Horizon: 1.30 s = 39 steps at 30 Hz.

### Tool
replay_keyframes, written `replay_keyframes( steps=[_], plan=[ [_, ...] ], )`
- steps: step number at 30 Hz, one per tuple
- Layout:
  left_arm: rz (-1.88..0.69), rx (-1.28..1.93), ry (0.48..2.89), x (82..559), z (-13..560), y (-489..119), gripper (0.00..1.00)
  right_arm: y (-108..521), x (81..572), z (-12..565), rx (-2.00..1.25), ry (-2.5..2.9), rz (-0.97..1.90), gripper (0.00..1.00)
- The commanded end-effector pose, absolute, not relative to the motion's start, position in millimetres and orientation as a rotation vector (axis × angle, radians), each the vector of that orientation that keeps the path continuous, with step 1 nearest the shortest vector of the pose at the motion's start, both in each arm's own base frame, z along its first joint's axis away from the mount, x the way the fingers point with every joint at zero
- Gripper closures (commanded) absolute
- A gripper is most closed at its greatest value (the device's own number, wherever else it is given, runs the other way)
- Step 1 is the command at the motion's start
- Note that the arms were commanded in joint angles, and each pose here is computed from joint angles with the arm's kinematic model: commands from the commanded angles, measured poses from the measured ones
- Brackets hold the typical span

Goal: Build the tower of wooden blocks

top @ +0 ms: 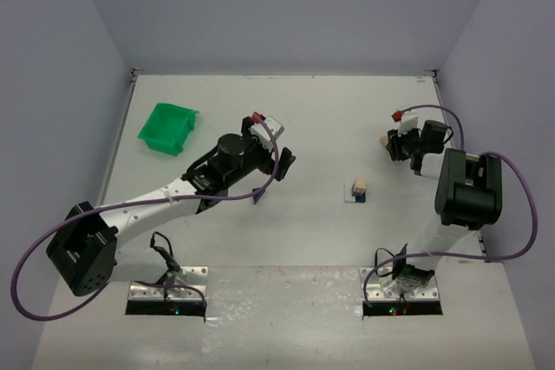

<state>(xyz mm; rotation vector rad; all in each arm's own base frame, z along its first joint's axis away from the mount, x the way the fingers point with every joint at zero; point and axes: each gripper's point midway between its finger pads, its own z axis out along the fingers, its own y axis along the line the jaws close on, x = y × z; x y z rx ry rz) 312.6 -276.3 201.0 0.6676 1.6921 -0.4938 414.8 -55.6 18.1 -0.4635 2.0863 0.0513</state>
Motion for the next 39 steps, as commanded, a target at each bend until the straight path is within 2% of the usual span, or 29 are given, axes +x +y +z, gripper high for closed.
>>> replay_keyframes(
  steps=[1, 6, 11, 30, 33, 35, 37, 39],
  plan=[
    [-0.502, 0.615, 1.632, 312.2, 222.4, -273.8, 0.00, -63.8, 411.1, 18.6, -0.540, 2.113, -0.020, 0.53],
    [-0.504, 0.596, 1.642, 312.6, 221.3, -272.6, 0.00, -49.7, 394.3, 3.6, -0.577, 2.183, 0.094, 0.45],
    [-0.513, 0.603, 1.639, 312.2, 220.8, -274.7, 0.00, -47.8, 403.3, 5.4, -0.533, 2.181, 0.132, 0.37],
    [-0.504, 0.609, 1.651, 314.9, 218.7, -276.0, 0.00, -44.8, 438.2, 0.9, -0.481, 2.193, 0.224, 0.38],
    [-0.500, 0.618, 1.664, 315.3, 217.1, -276.7, 0.00, -43.2, 438.2, -0.5, -0.484, 2.201, 0.234, 0.50],
    [-0.501, 0.617, 1.663, 315.3, 218.1, -276.6, 0.00, -40.5, 434.8, 1.0, -0.498, 2.199, 0.246, 0.67],
    [-0.500, 0.617, 1.662, 315.3, 218.3, -276.4, 0.00, -37.2, 431.7, 6.1, -0.522, 2.183, 0.256, 0.80],
    [-0.501, 0.618, 1.661, 315.0, 218.3, -276.7, 0.00, -30.2, 428.8, 15.5, -0.567, 2.145, 0.281, 0.85]
  ],
)
